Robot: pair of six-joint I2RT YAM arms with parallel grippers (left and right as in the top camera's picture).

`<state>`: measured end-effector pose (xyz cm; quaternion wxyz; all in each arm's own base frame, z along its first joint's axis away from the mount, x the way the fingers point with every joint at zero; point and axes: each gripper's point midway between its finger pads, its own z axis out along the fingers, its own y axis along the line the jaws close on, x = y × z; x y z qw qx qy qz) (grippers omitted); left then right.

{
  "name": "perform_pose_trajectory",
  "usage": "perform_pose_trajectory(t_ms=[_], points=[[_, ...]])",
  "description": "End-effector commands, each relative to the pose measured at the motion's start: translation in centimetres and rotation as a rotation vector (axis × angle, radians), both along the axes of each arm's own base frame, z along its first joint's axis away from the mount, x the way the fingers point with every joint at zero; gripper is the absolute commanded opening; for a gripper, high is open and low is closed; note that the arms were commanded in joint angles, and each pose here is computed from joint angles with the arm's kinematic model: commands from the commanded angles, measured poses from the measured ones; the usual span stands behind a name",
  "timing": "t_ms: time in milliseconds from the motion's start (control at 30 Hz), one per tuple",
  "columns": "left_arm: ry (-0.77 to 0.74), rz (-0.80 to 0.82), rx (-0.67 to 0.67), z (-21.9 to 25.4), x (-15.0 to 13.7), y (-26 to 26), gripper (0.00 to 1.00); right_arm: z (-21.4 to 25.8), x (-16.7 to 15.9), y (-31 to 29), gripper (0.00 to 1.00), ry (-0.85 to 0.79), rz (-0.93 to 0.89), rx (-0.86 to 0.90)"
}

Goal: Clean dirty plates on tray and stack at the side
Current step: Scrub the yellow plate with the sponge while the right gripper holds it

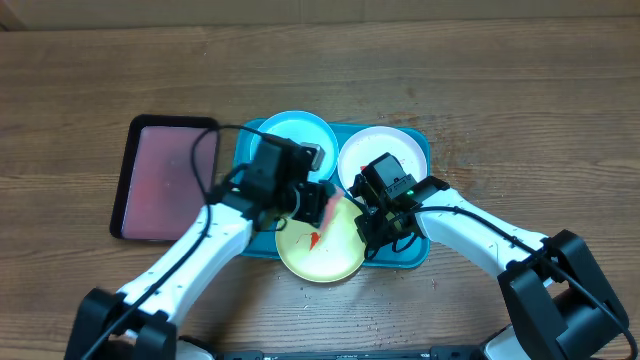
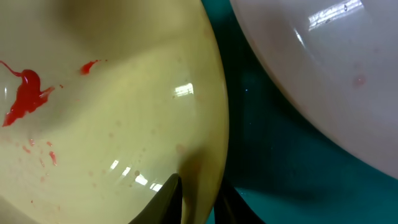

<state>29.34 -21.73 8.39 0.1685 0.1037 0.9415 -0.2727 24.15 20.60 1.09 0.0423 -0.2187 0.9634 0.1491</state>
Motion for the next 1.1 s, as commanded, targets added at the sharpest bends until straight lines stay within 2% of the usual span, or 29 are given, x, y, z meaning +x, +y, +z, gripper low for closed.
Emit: perform_pose_trajectory(t_ms=[0, 133, 267, 500, 633, 800, 900, 1067], points=[[0.145, 0.144, -0.029, -1.2, -0.4, -1.7, 0.04, 0.5, 0.7, 0.5, 0.19, -0.023, 0.005, 0.006], [0.200, 0.216, 0.005, -3.3, -0.9, -2.8, 0.04, 0.5, 0.8, 0.5, 0.19, -0.023, 0.004, 0.003], [0.226, 0.353, 0.059, -4.9, -0.6, -2.4, 0.04, 0.5, 0.7, 0.5, 0.19, -0.023, 0.004, 0.003], [0.122, 0.559, 0.232, -5.7, 0.9, 1.8, 0.04, 0.5, 0.9, 0.3, 0.19, -0.030, 0.002, -0.006], [0.078, 0.608, 0.349, -6.0, 0.9, 4.3, 0.04, 0.5, 0.9, 0.3, 0.19, -0.030, 0.002, -0.006], [0.112, 0.573, 0.385, -6.4, -0.2, 4.7, 0.04, 0.5, 0.9, 0.4, 0.19, -0.031, 0.002, -0.005], [0.141, 0.496, 0.317, -5.8, -0.5, 3.0, 0.04, 0.5, 0.9, 0.3, 0.19, -0.029, 0.002, -0.006], [0.103, 0.312, 0.235, -3.1, -0.8, 0.2, 0.04, 0.5, 0.9, 0.3, 0.19, -0.030, 0.002, -0.006]])
